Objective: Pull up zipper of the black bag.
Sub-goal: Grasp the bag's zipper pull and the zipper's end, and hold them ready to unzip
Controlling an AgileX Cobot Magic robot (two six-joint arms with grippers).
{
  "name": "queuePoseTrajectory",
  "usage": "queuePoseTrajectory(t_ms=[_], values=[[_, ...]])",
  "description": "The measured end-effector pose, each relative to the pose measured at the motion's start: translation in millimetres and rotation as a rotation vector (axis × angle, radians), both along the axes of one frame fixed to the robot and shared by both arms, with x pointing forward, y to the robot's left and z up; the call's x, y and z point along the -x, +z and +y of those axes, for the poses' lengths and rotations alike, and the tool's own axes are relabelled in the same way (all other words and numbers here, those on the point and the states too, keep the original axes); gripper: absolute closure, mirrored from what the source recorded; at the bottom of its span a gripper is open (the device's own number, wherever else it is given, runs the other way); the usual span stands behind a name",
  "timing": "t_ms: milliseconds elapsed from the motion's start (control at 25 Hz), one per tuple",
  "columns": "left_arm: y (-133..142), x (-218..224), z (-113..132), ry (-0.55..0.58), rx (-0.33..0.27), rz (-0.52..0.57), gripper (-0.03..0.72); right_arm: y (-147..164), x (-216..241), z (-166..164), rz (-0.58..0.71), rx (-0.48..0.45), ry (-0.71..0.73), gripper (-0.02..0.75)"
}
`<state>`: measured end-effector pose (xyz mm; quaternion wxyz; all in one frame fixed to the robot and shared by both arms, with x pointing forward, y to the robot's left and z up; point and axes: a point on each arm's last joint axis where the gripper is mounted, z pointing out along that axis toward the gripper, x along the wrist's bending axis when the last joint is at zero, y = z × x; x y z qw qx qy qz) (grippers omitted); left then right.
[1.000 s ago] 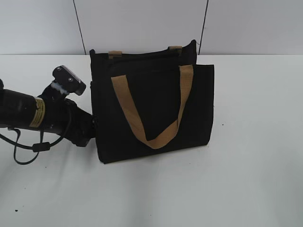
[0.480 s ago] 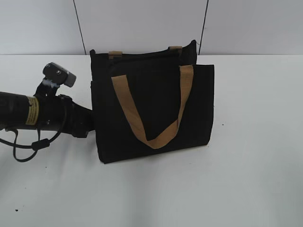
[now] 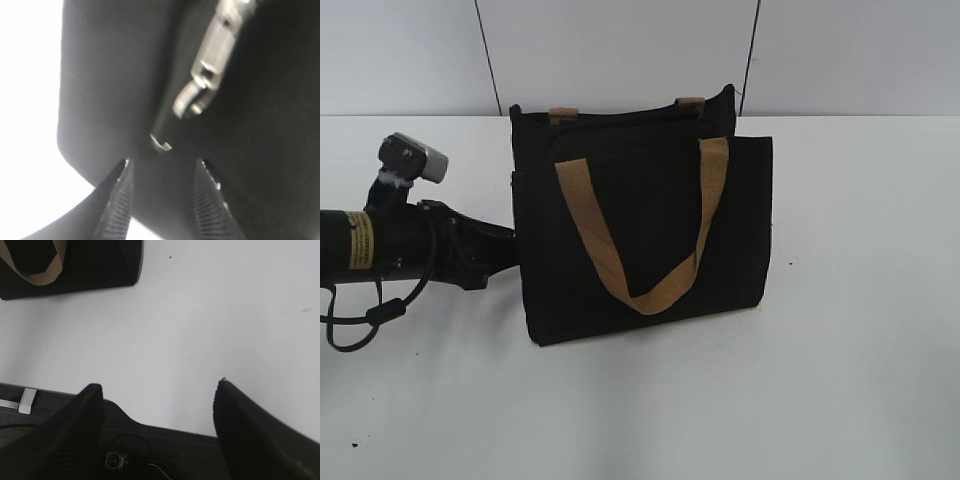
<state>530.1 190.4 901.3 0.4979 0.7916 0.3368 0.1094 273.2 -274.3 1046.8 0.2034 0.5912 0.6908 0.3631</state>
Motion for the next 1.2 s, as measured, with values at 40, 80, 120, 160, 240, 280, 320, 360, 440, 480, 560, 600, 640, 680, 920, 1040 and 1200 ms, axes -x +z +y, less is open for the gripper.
queuePoseTrajectory(t_ms=[40,80,120,160,240,280,320,360,440,480,560,600,640,680,920,1040,1200], values=[[1,-2,1,0.015,0.003,-0.022,0.371,0,0,0,0.000,0.000,0.000,0.214],[1,-3,1,0.020,0.006,-0.039,0.371,0,0,0,0.000,0.000,0.000,0.214],[1,-4,1,0.016,0.011,-0.061,0.371,0,0,0,0.000,0.000,0.000,0.214],[0,-5,0,0.006,0.011,-0.080,0.371,0,0,0,0.000,0.000,0.000,0.214],[-4,-5,-1,-0.020,0.012,-0.110,0.371,0,0,0,0.000,0.000,0.000,0.214],[-7,-5,-1,-0.029,0.007,-0.115,0.371,0,0,0,0.000,0.000,0.000,0.214],[-10,-5,-2,-0.037,0.004,-0.119,0.371,0,0,0,0.000,0.000,0.000,0.214],[-12,-5,-2,-0.043,0.001,-0.118,0.371,0,0,0,0.001,0.000,0.000,0.214],[-17,-5,-3,-0.057,-0.001,-0.128,0.371,0,0,0,0.001,0.000,0.000,0.214],[-18,-4,-3,-0.068,0.004,-0.138,0.371,0,0,0,0.001,0.000,0.000,0.214],[-19,-6,-5,-0.081,0.020,-0.158,0.371,0,0,0,0.001,0.000,0.000,0.214],[-19,-7,-5,-0.078,0.023,-0.166,0.371,0,0,0,0.001,0.000,0.000,0.214],[-18,-11,-5,-0.072,0.028,-0.175,0.371,0,0,0,0.001,0.000,0.000,0.214],[-18,-14,-6,-0.069,0.029,-0.183,0.371,0,0,0,0.001,0.000,0.000,0.214],[-17,-23,-7,-0.064,0.038,-0.207,0.371,0,0,0,0.001,0.000,0.000,0.214],[-21,-24,-8,-0.074,0.035,-0.202,0.377,0,0,0,0.001,0.000,0.000,0.214],[-22,-23,-9,-0.089,0.030,-0.201,0.405,0,0,0,0.001,0.000,0.000,0.214]])
